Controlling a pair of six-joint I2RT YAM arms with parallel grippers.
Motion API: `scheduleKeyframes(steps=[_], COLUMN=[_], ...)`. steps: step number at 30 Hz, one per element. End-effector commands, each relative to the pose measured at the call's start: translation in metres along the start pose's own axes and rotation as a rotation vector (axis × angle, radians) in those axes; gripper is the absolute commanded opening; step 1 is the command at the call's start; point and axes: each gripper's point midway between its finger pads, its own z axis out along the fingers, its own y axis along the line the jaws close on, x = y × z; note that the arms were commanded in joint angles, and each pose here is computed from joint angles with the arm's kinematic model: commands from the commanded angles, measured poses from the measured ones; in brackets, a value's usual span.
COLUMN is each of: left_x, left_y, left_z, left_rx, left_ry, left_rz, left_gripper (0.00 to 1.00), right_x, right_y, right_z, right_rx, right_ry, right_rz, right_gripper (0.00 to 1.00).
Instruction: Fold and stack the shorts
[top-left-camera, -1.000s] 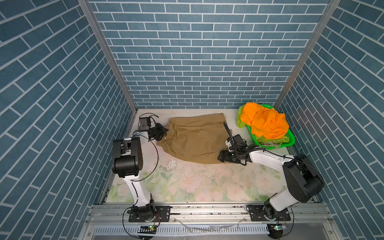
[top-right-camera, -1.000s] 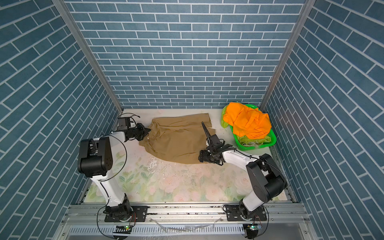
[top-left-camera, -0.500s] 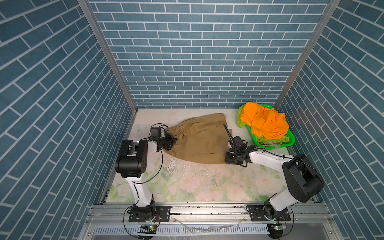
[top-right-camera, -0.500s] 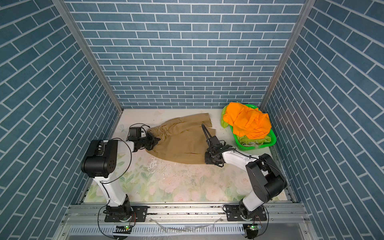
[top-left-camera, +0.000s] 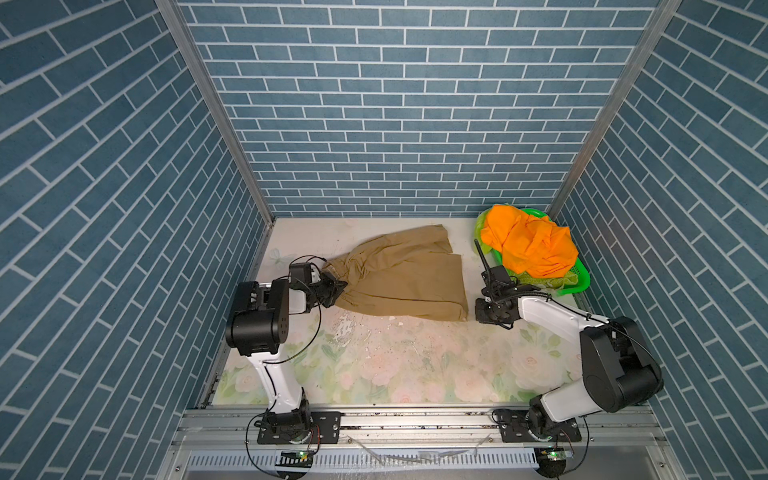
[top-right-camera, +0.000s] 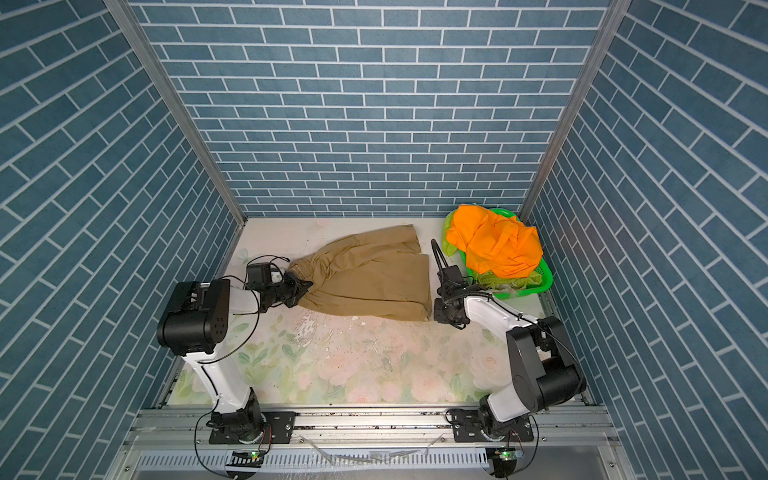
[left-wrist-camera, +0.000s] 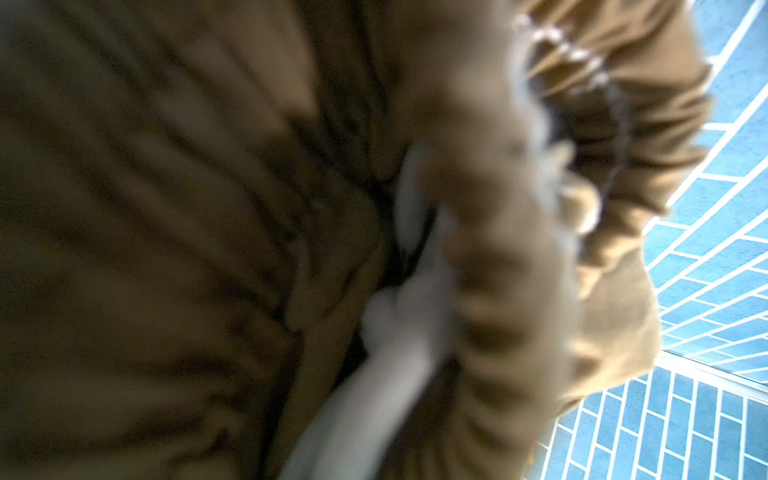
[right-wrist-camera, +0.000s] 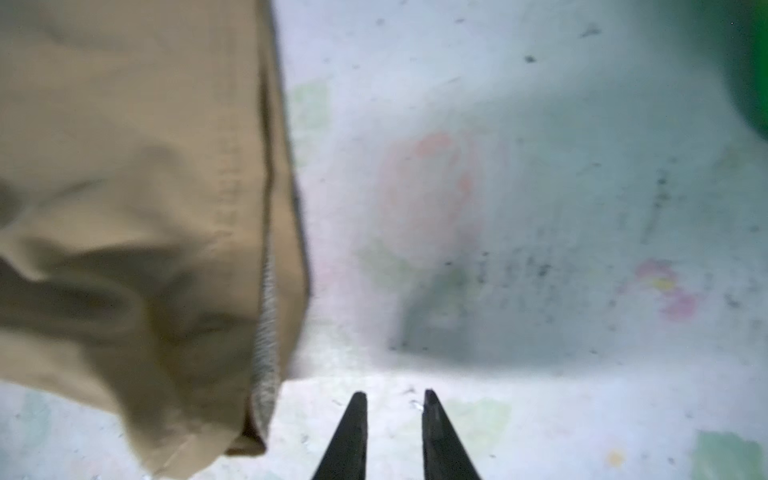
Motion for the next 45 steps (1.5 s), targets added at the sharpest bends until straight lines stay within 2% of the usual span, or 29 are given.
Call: scheduleKeyframes(steps=[1, 4, 7, 12, 15, 18, 23, 31, 39, 45], left_x=[-0.004, -0.006, -0.006, -0.007, -0.007, -0.008, -0.008, -0.008, -0.009, -0.009], left_y=[0.031, 0.033, 0.033, 0.032, 0.031, 0.032, 0.034, 0.040, 0.043, 0.045], left_z=[-0.005, -0.006, -0.006, -0.006, -0.006, -0.006, -0.006, -0.006, -0.006, -0.006], left_rx=[-0.110, -0.110, -0.107, -0.106, -0.106, -0.107, -0.110, -0.118, -0.125, -0.129], left_ry=[-0.031, -0.038, -0.038, -0.042, -0.042, -0.042, -0.042, -0.039, -0.040, -0.038], left_rz=[-0.034, -0.042, -0.046, -0.045, -0.045, -0.045, -0.049, -0.054, -0.058, -0.058], left_gripper=[0.00, 0.00, 0.00, 0.00, 0.00, 0.00, 0.00, 0.00, 0.00, 0.00], right_x=[0.004, -0.001, 0.003, 0.013, 0.015, 0.018, 0.020, 0.020, 0.012, 0.000], right_y=[-0.014, -0.002, 0.031, 0.075, 0.093, 0.095, 0.089, 0.045, 0.006, -0.008], right_z=[-0.013, -0.024, -0.027, -0.021, -0.016, -0.005, 0.009, 0.000, -0.006, -0.020], right_rx=[0.052, -0.014, -0.127, -0.200, -0.226, -0.157, -0.066, 0.128, 0.216, 0.205], right_ry=[0.007, -0.026, -0.045, -0.052, -0.063, -0.043, -0.012, -0.041, -0.039, -0.073], right_rz=[-0.006, 0.020, -0.005, -0.073, -0.090, -0.124, -0.156, -0.198, -0.160, -0.128], right_gripper=[0.29, 0.34, 0.42, 0.58, 0.61, 0.60, 0.48, 0.36, 0.34, 0.34])
